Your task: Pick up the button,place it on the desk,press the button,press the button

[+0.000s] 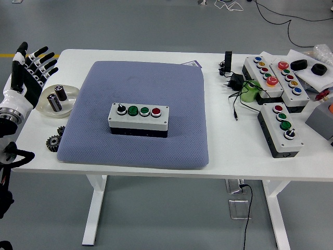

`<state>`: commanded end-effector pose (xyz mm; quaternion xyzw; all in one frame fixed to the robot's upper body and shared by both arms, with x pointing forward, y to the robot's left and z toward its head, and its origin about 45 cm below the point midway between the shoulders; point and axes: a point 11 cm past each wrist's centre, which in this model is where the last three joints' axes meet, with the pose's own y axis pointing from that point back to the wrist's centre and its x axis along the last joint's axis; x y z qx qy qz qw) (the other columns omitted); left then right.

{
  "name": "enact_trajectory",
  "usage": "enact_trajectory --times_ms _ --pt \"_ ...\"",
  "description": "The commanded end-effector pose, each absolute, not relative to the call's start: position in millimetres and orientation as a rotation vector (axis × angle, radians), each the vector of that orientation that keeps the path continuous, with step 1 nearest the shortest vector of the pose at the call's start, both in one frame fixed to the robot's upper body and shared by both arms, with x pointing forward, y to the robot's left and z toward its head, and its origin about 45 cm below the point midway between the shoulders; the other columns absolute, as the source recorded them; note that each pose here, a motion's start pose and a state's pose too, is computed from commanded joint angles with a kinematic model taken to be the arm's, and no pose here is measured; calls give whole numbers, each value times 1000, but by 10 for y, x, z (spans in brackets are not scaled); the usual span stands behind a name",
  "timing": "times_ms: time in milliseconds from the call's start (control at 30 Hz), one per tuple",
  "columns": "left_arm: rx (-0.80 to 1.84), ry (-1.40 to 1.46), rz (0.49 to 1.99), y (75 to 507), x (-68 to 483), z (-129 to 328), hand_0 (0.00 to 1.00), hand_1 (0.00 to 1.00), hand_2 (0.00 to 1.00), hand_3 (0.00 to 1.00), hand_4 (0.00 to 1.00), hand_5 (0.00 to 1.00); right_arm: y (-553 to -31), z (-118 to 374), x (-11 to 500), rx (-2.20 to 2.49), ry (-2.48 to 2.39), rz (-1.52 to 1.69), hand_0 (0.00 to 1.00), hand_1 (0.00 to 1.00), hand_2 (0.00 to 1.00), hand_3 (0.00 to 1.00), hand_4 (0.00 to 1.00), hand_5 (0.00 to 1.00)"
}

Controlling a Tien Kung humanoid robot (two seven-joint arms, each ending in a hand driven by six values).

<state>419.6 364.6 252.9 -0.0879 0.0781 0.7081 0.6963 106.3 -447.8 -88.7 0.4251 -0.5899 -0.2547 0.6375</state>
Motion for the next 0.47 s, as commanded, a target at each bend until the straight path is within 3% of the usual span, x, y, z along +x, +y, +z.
enact_trajectory --times_ms 467 --pt "-161 154 1521 3478 4132 2474 813 819 828 805 661 998 -4467 -911 973 956 -1357 -599 638 532 600 631 231 253"
